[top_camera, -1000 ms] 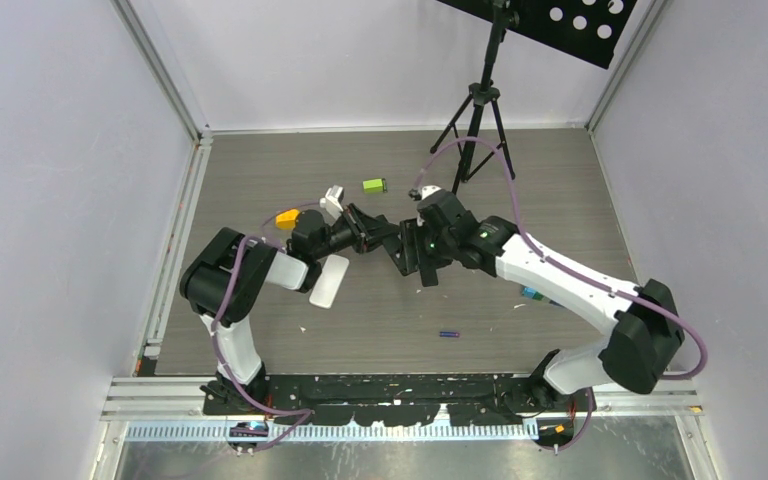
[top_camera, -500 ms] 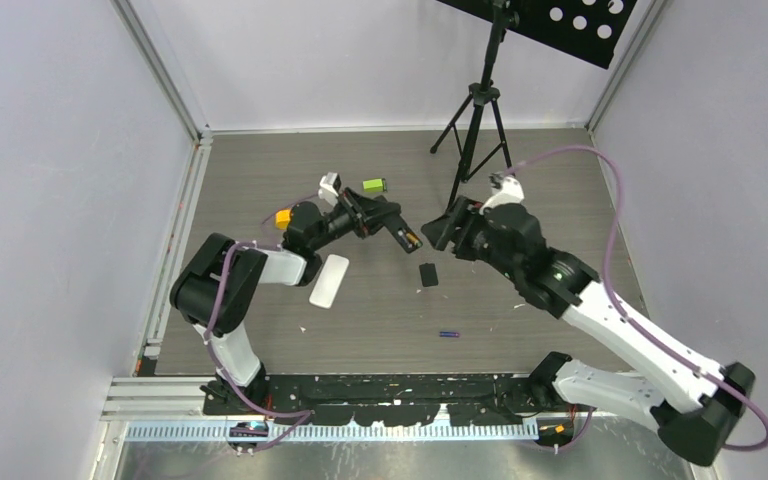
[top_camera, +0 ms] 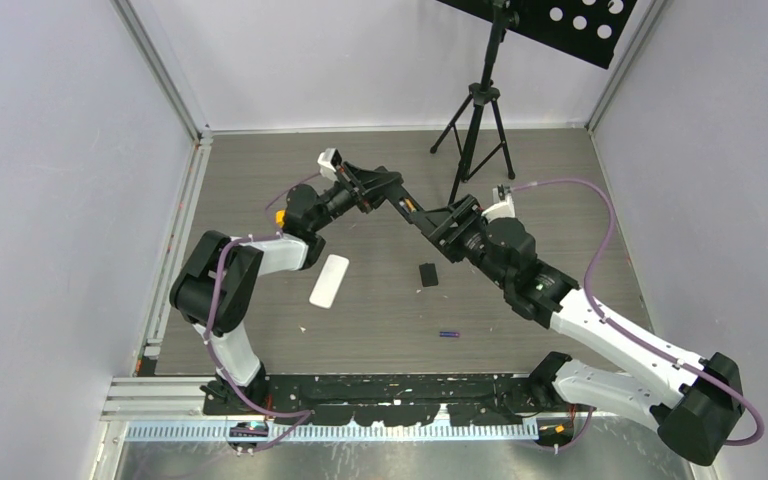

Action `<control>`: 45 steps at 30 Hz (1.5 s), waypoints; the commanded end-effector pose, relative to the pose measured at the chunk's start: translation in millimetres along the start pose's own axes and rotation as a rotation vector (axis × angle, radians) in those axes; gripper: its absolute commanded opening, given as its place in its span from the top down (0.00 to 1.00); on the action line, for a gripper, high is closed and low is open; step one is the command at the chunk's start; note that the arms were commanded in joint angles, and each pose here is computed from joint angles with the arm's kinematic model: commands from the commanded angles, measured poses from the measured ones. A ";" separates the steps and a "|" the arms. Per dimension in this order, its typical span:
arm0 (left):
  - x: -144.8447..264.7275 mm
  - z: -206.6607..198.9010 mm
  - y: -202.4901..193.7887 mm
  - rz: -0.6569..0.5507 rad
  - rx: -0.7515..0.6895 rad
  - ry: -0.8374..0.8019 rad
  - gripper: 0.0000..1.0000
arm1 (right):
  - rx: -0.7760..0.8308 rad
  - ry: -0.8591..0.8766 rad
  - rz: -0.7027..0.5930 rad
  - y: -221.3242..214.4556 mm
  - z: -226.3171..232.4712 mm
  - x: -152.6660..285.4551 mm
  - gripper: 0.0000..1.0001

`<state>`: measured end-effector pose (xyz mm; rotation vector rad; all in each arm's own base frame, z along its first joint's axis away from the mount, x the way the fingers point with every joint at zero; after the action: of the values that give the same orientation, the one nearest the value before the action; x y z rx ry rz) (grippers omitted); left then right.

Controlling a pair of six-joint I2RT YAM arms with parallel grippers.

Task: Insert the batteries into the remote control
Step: Load the battery into the remote control.

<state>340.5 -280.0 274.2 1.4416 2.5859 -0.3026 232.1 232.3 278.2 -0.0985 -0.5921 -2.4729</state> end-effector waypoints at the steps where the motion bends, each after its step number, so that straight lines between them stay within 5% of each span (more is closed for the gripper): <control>1: -2.2 -20.7 -3.9 0.018 -0.013 -0.069 1.00 | -0.111 0.185 -0.073 14.5 35.1 0.4 0.34; 20: -0.7 -16.9 -5.8 0.027 0.002 -0.060 1.00 | -0.156 0.194 -0.109 16.3 27.7 -0.6 0.33; 40: -0.6 -23.7 -23.3 0.061 -0.002 -0.072 1.00 | -0.198 0.154 -0.092 13.7 17.1 -13.8 0.63; 45: 3.8 -37.8 -34.2 0.070 -0.061 -0.081 1.00 | -0.197 0.149 -0.088 12.3 12.0 -15.0 0.78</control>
<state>333.0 -287.1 274.5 1.4743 2.5887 -0.3532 245.1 239.3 288.6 0.0150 -0.3120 -2.5583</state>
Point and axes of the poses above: each gripper's point midway between its finger pads, its own x axis back along the fingers, its own z axis along the line the jaws close on, y = z × x, the point moved 4 cm from there along x, back along the fingers
